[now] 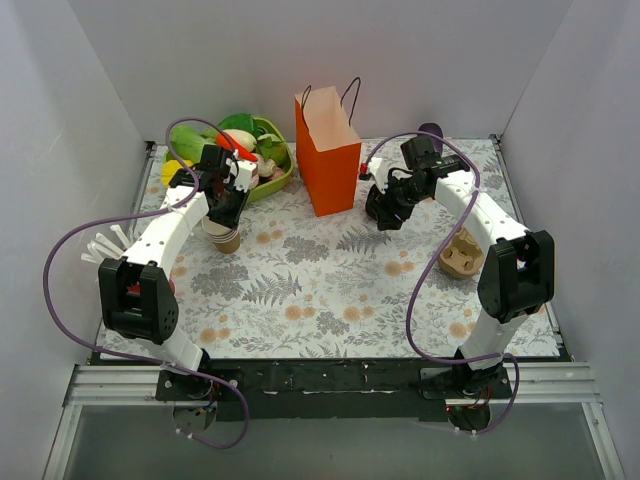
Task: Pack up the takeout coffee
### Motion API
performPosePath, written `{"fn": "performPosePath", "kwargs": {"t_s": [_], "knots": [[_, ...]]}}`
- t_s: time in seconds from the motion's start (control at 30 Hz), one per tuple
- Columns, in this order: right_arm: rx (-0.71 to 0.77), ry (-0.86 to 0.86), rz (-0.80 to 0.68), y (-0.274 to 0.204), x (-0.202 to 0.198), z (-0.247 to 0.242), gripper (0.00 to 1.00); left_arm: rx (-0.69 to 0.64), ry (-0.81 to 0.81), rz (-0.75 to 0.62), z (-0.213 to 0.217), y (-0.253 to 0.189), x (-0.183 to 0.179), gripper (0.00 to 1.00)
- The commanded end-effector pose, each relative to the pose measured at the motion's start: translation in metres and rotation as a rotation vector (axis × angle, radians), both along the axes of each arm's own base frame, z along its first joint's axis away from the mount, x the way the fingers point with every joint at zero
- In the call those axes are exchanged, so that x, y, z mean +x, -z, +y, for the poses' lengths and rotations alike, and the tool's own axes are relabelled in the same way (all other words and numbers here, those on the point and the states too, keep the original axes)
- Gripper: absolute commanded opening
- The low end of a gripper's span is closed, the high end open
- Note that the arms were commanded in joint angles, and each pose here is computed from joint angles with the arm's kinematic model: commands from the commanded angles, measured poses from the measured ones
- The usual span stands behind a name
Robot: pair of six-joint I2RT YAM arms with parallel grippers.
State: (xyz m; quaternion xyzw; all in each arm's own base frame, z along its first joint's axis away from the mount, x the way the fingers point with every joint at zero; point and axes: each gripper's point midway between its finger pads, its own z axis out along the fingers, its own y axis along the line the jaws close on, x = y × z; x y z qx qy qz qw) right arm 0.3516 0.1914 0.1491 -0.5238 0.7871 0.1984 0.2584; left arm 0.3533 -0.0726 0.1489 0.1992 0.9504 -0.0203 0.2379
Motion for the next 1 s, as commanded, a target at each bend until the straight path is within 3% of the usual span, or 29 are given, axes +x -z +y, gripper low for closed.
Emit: {"fn": "performPosePath", "kwargs": {"t_s": [0.0,0.63,0.97], "knots": [[0.027,0.002,-0.034,-0.012,0.005,0.004,0.58,0.012,-0.009,-0.045,0.004,-0.013,0.007,0.15],[0.036,0.006,-0.038,-0.014,0.012,0.008,0.58,0.029,0.005,-0.044,0.006,-0.011,0.011,0.0],[0.033,0.009,-0.026,-0.01,0.01,0.007,0.58,0.097,0.003,-0.149,0.019,-0.057,0.018,0.0]]}}
